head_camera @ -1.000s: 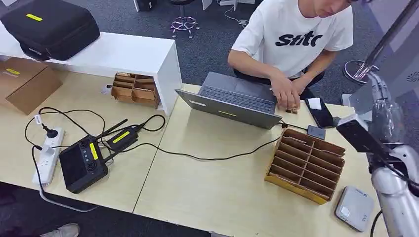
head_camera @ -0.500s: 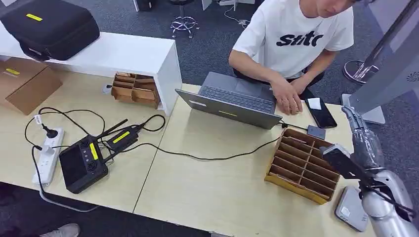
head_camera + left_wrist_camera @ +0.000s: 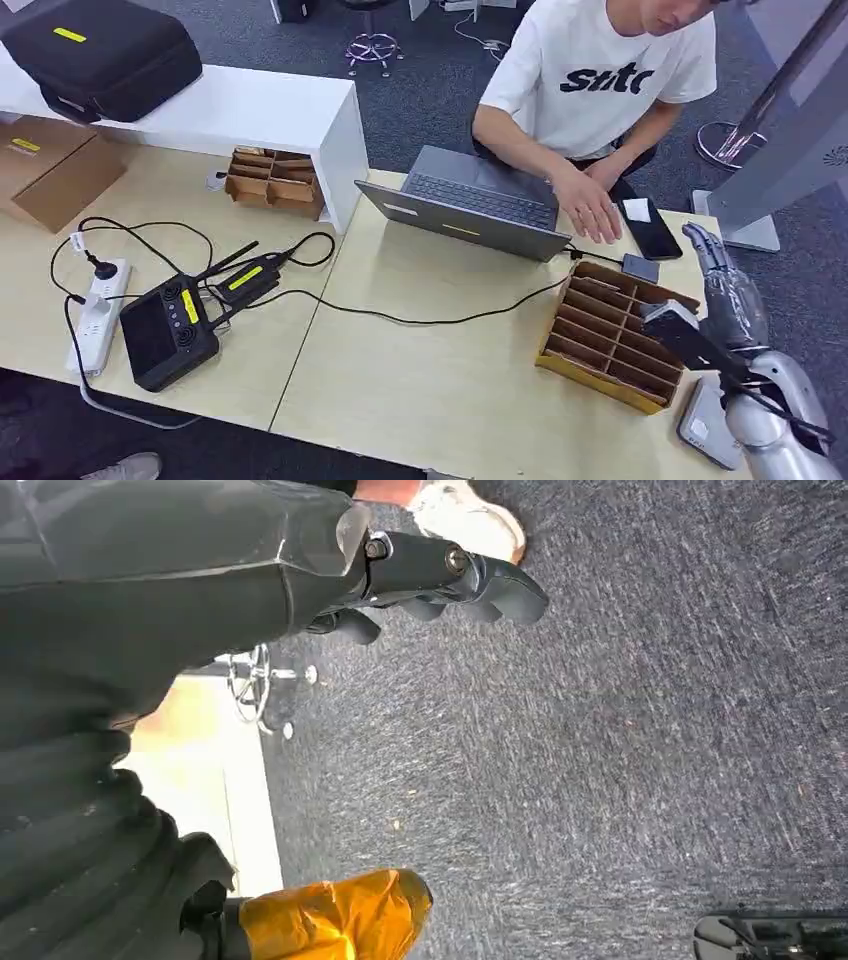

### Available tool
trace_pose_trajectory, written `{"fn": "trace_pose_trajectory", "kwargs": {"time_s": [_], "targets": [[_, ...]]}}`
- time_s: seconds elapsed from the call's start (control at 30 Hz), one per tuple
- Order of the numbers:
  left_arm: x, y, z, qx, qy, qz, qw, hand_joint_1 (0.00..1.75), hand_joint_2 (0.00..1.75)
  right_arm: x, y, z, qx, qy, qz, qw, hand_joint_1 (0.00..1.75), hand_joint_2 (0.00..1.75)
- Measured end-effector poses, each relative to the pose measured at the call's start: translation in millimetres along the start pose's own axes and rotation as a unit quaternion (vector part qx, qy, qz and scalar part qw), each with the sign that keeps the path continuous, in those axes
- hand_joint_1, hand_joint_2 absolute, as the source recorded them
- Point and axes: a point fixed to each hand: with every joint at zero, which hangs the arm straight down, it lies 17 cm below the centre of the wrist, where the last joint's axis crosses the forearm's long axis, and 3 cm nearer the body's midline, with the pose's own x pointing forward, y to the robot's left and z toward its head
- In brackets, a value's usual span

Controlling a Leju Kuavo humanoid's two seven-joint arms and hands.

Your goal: Pass the card to the sensor for recognition and then transmit it.

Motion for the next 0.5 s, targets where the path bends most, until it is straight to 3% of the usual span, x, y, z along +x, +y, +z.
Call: {"fn": "trace_pose_trajectory", "kwargs": {"time_s": [0.13, 0.5], "targets": [[-0.1, 0.1, 0.0, 0.000, 0.000, -0.002, 1.000, 0.00, 1.75, -12.6, -2.7, 0.6, -0.014, 0.022, 0.057, 0.998, 0.00, 1.75], [-0.2, 0.1, 0.0, 0.000, 0.000, -0.003, 1.000, 0.00, 1.75, -16.9, 8.9, 3.6, 0.000, 0.027, 0.063, 0.998, 0.00, 1.75]]}}
